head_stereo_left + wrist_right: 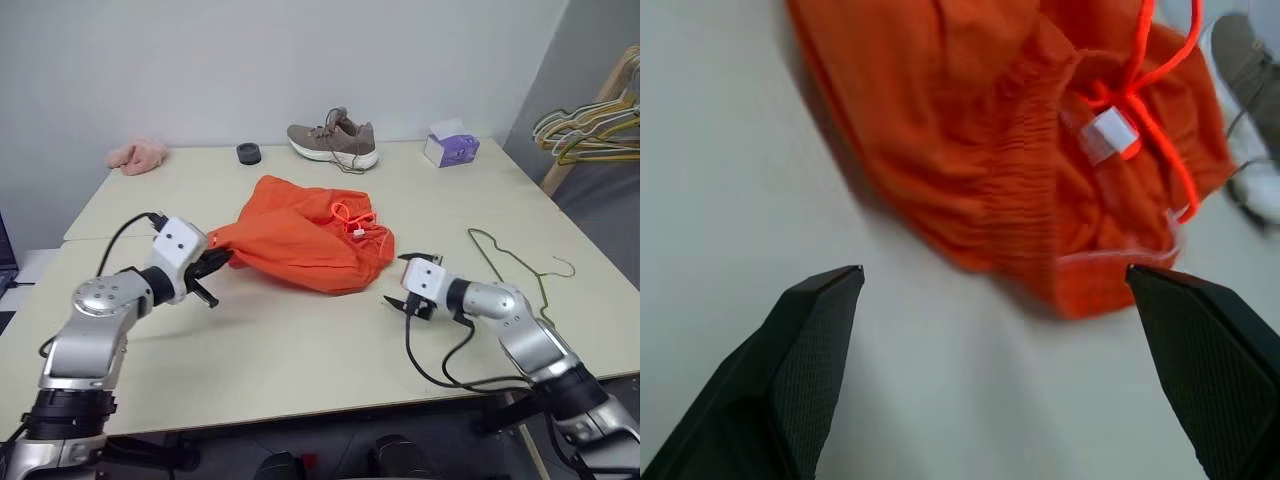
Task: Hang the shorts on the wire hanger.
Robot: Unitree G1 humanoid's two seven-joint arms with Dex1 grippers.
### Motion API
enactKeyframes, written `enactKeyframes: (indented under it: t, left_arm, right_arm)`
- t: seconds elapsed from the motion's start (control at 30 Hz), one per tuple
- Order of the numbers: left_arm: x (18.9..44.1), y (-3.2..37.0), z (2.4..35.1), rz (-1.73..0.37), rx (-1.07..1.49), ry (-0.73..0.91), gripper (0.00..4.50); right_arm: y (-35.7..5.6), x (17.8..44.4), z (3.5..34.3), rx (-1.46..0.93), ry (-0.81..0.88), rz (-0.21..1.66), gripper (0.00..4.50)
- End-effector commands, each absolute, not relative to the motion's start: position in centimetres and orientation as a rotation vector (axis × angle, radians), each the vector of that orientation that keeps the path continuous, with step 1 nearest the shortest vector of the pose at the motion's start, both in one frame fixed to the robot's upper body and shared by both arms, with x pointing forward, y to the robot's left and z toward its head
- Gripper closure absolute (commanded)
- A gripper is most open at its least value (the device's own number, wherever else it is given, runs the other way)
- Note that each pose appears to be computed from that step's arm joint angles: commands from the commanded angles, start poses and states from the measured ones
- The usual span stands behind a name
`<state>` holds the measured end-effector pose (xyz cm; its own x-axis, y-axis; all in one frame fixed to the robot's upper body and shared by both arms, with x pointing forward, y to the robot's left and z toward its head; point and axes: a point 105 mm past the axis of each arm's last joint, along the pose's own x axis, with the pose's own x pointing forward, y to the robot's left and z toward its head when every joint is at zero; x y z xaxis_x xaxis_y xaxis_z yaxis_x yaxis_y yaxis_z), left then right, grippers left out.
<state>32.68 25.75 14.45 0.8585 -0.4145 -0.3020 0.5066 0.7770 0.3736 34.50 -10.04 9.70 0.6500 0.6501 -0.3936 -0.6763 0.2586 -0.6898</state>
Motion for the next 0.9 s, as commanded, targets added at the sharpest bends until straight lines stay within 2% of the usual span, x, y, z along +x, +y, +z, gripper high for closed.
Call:
enactKeyframes:
  t: [0.03,0.27,0.4,0.53,0.67,0.8,0.9]
  left_arm:
    - [32.2,27.2,15.7,-0.470,0.461,0.177,4.49]
    - [31.5,27.9,16.1,-0.475,0.431,0.184,4.49]
    - [31.3,28.0,16.2,-0.491,0.432,0.193,4.49]
    - [31.1,28.4,16.1,-0.487,0.438,0.206,4.49]
    - [30.9,29.0,15.7,-0.477,0.453,0.223,4.50]
    - [30.8,29.3,15.5,-0.470,0.466,0.233,4.50]
    - [30.9,29.0,15.0,-0.491,0.483,0.245,4.50]
  right_arm:
    - [-7.8,34.3,10.4,-1.045,-0.089,0.977,0.00]
    - [-2.7,33.7,9.5,-1.189,-0.245,1.108,0.00]
    - [0.8,34.7,10.0,-1.242,-0.335,1.064,0.00]
    - [1.2,36.8,9.3,-1.275,-0.281,0.980,0.00]
    - [0.3,38.4,8.8,-1.306,-0.239,0.918,0.95]
    - [-0.5,38.9,9.0,-1.307,-0.235,0.905,2.41]
    - [-1.3,38.8,10.4,-1.312,-0.272,0.921,3.47]
